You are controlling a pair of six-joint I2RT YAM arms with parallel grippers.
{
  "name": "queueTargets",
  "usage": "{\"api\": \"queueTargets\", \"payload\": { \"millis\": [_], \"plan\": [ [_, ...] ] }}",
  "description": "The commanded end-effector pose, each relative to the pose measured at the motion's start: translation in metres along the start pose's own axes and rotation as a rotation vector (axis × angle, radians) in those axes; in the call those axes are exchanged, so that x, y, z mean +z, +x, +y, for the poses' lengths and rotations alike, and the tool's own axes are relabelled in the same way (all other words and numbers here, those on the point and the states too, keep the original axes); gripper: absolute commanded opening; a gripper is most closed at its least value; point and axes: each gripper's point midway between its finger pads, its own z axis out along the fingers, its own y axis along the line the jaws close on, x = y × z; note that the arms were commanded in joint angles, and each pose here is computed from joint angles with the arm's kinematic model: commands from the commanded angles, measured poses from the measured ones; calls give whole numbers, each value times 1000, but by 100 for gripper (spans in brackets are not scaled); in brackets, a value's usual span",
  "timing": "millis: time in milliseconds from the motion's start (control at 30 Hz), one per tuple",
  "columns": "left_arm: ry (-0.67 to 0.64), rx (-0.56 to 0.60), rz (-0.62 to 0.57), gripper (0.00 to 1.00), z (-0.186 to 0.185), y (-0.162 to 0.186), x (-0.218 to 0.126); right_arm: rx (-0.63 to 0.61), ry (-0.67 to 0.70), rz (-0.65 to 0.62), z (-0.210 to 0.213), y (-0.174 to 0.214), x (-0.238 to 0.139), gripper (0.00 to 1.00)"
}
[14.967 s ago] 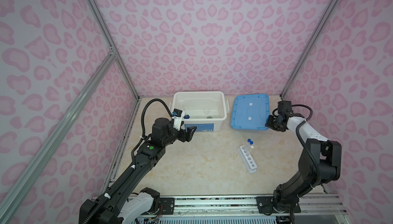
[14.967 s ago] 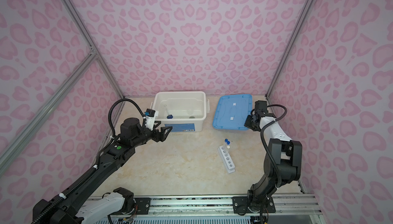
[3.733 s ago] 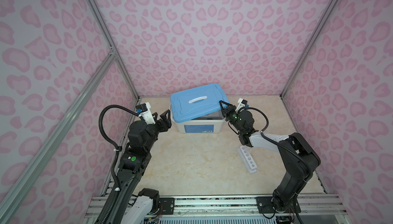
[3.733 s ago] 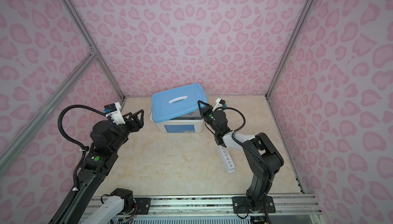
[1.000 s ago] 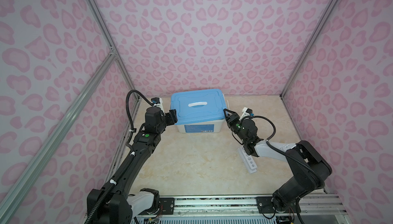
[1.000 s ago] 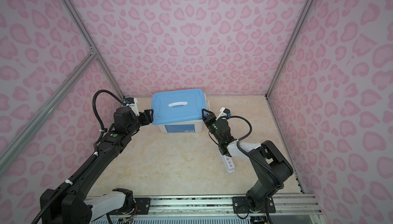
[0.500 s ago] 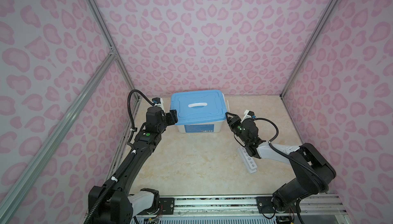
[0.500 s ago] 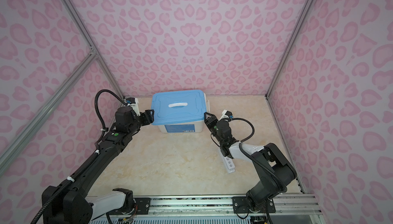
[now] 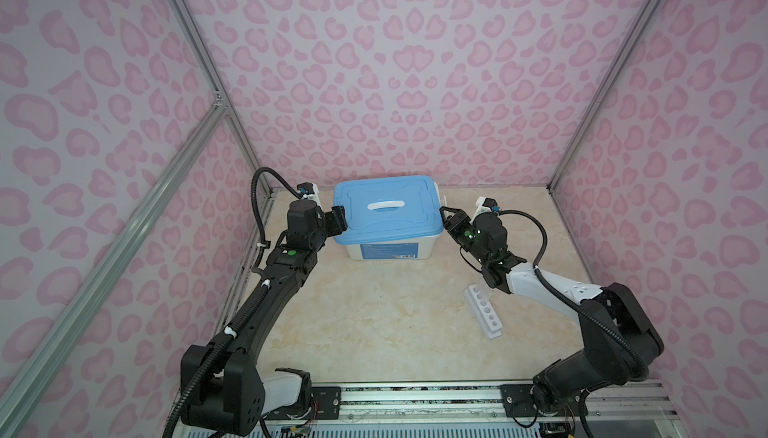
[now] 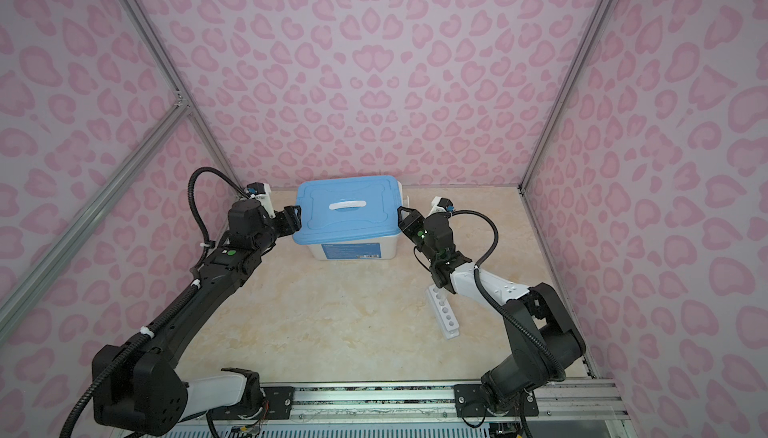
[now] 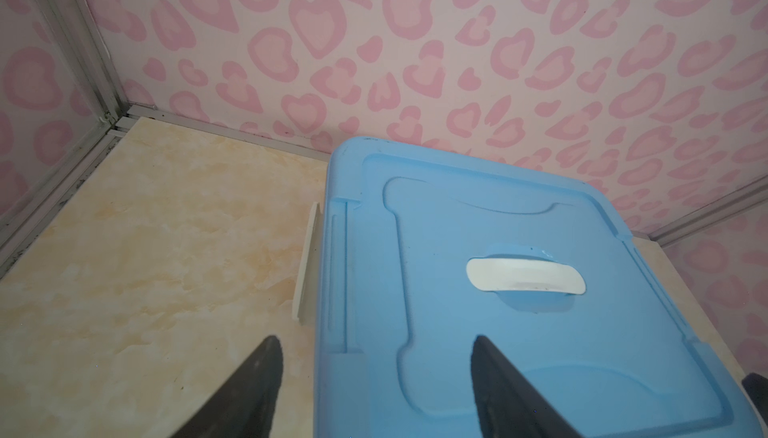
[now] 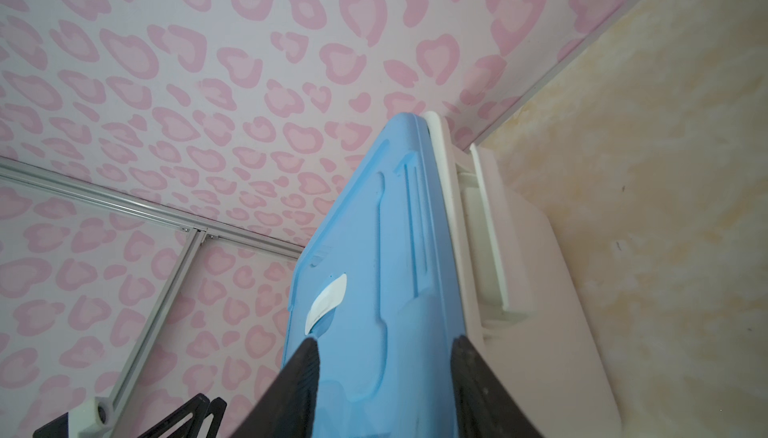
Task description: Organize the chemistry lab equipment
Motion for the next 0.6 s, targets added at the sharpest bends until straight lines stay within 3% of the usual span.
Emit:
{"api": "queueTargets", "payload": {
  "millis": [0,233,567],
  "plan": [
    [26,-29,-42,74,-3,-17,8,-219,95,123,-1,6,3,52],
    [26,-37,-4,73,1,-15,30,-524,249,325,0,-1,22,57],
    [15,-44,37,73,10,-8,50,-751,353,493,-10,-4,45,65]
  ]
}}
